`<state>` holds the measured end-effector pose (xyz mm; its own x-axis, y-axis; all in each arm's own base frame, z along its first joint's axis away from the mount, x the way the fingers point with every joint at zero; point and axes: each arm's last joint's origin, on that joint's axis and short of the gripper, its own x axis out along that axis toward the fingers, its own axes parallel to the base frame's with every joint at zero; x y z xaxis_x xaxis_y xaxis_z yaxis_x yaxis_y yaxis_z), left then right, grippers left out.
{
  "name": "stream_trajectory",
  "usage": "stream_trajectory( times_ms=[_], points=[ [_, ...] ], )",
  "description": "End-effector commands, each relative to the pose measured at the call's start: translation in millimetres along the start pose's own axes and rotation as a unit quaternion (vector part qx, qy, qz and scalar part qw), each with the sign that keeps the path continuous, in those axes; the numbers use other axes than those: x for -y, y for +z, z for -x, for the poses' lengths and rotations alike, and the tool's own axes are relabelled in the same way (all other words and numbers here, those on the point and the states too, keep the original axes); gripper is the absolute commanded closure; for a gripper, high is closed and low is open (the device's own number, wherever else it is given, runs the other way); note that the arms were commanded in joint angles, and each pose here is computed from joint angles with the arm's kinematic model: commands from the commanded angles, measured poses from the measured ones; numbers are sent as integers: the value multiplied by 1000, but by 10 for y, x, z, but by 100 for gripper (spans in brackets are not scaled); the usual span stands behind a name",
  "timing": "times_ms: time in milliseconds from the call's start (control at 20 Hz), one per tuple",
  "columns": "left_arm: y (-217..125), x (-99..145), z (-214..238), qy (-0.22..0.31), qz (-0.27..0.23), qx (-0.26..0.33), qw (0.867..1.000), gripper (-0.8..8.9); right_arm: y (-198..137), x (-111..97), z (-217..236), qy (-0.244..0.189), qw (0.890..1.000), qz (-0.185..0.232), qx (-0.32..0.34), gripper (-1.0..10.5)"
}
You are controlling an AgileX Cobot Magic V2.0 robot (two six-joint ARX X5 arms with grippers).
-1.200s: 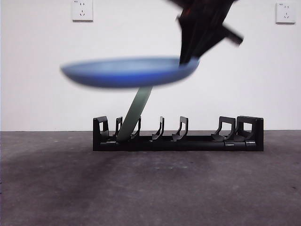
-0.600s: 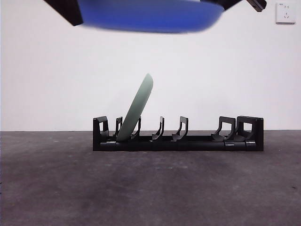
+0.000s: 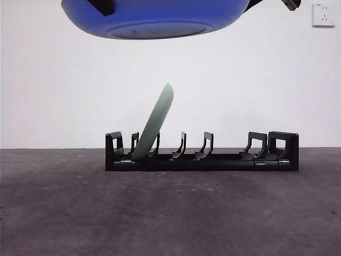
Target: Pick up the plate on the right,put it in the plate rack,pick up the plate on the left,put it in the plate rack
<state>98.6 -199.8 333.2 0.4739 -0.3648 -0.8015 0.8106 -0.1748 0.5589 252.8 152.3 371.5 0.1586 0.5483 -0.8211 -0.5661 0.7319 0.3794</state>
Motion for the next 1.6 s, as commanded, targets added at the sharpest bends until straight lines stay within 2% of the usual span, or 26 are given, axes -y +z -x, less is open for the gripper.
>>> stream_trajectory(
  times_ms=[50,100,250,450,550,650,750,900,1000,1150,1300,1600],
  points=[
    [4,18,-30,-9,21,-3,1000,822,-16,-40,29,15,1000,10,6,957],
    [7,17,-30,-10,21,-1,1000,822,-14,-38,29,11,1000,11,7,921],
    [22,31,-30,-34,29,24,999,822,-8,-48,65,0,1000,17,22,644],
    [70,14,-28,-49,50,67,995,822,-37,-134,297,-22,995,43,83,627],
    [125,-23,-22,-52,71,113,990,822,-126,-202,527,-68,988,54,129,627],
    [163,-111,-18,-36,110,155,981,822,-297,-279,812,-129,975,57,174,628],
    [210,-260,-37,-15,168,213,962,822,-508,-371,1099,-165,959,61,221,631],
    [265,-537,-113,20,262,297,918,822,-879,-510,1473,-172,941,71,281,631],
    [293,-720,-241,50,313,330,889,822,-1117,-570,1638,-173,935,72,301,631],
    [287,-969,-523,85,373,362,850,822,-1404,-607,1751,-174,938,70,293,631],
    [209,-1187,-824,115,425,386,811,822,-1587,-610,1777,-176,946,63,266,631],
    [-32,-1392,-1370,139,483,377,778,822,-1693,-620,1810,-173,947,55,267,631]
  ],
)
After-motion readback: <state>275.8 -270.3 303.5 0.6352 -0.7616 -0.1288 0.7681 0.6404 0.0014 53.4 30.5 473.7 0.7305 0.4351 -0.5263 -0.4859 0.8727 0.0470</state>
